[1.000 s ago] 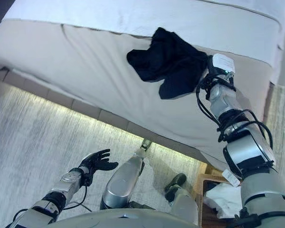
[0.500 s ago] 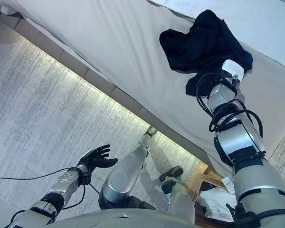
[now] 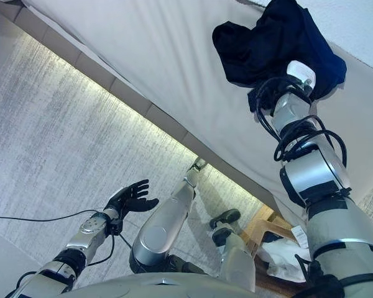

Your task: Pick up the clothes from the bed and place them into the basket

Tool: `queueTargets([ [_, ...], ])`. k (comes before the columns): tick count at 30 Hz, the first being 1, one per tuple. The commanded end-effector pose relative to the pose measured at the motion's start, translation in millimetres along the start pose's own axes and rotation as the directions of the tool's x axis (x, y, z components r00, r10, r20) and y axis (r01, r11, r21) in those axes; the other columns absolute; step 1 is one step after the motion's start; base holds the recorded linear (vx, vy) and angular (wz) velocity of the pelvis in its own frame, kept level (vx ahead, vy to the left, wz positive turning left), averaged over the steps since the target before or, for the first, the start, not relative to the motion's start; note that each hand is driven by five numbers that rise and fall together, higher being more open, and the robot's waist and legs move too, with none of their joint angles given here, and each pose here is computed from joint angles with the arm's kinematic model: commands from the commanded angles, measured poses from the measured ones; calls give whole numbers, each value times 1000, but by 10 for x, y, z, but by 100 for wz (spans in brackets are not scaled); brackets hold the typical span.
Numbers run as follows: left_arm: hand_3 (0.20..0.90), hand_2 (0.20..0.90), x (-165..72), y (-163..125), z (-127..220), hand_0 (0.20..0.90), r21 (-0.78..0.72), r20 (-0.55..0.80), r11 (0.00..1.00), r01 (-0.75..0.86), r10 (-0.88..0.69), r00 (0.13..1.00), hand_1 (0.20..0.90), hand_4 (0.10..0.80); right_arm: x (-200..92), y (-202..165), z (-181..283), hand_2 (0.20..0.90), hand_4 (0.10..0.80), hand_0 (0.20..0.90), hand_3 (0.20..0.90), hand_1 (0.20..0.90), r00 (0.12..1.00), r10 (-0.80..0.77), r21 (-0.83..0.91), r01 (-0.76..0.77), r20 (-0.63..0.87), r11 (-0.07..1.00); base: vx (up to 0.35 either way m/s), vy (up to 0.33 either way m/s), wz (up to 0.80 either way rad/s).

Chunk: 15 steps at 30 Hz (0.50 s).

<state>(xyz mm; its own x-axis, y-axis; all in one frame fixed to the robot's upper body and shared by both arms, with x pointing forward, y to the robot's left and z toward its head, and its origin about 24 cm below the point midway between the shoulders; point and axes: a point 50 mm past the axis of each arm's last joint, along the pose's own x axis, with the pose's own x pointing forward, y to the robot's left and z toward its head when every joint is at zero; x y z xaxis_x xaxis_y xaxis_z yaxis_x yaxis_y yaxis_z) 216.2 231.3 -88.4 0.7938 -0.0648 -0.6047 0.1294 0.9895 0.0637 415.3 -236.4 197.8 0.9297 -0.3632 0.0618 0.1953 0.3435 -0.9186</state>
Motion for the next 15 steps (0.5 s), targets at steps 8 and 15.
queueTargets([
  [8, 900, 900, -173, 142, -283, 900, -4, -43, 998, -65, 64, 997, 900, 800, -325, -965, 788, 300, 100, 300, 200, 300, 757, -542, 342, 432, 365, 834, -10, -21, -11],
  [15, 900, 900, -287, 229, -506, 900, 12, -133, 994, -110, 111, 985, 900, 800, -584, -1201, 646, 300, 100, 300, 200, 300, 608, -705, 518, 497, 365, 696, 35, -54, -11],
])
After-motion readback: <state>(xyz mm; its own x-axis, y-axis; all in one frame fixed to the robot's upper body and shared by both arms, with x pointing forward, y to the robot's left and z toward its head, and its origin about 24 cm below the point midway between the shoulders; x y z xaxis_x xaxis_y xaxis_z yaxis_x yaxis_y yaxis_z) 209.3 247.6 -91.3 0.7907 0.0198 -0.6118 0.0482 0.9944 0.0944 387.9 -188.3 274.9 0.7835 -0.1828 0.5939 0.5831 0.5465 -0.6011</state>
